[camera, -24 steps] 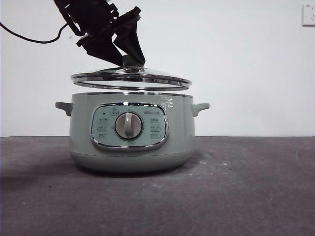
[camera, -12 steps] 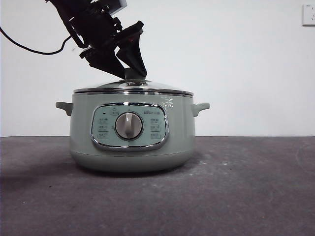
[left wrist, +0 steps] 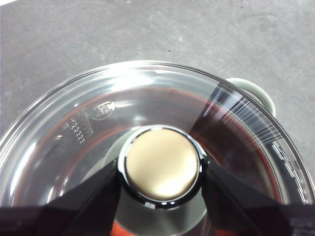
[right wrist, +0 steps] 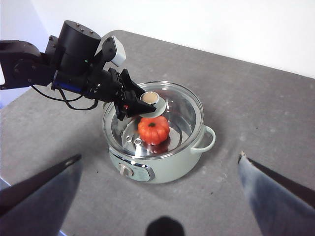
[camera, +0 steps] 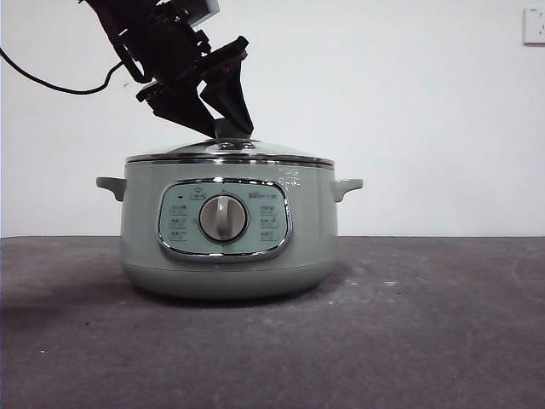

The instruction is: Pick up the pumpkin,open the lid,put the pumpkin in the pot,close the lid

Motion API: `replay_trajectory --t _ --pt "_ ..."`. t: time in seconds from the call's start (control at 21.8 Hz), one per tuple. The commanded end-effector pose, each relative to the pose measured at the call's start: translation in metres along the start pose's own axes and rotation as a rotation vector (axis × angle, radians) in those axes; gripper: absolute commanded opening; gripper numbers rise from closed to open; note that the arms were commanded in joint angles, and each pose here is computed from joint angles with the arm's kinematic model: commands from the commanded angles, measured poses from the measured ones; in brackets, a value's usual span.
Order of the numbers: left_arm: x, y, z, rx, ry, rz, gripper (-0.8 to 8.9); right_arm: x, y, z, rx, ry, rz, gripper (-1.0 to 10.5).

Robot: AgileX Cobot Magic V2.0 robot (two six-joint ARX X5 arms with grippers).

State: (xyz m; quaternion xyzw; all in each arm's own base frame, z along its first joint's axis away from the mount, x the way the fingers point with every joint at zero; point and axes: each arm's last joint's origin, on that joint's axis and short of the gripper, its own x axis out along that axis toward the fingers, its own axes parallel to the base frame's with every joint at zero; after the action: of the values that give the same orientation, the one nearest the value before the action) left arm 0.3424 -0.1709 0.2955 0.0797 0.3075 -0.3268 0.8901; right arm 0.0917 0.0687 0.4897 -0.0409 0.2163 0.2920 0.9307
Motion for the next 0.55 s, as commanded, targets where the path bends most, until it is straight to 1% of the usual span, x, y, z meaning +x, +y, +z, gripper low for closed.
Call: replay_trajectory --t 0.05,0.09,0.14,0.37,0.55 --pt "-0.002 -0.003 0.001 0.019 0.006 -0.017 4.38 0.000 0.000 -0.001 0.008 0.013 0.002 6.0" --pt "-0.002 -0.003 0.001 0.017 0.007 -0.017 5.03 0.000 0.000 -0.002 0.008 0.020 0.002 6.0" --pt "-0.002 -0.003 0.001 0.015 0.008 -0.017 5.11 0.000 0.000 -0.003 0.007 0.028 0.002 6.0" --pt "-0.009 -0.005 0.003 0.006 0.006 -0.019 5.10 0.000 0.000 -0.007 0.006 0.075 -0.001 6.0" --pt "-0.028 -0.009 0.008 0.009 -0.013 -0.017 5.09 0.000 -0.001 -0.012 0.005 0.128 -0.005 6.0"
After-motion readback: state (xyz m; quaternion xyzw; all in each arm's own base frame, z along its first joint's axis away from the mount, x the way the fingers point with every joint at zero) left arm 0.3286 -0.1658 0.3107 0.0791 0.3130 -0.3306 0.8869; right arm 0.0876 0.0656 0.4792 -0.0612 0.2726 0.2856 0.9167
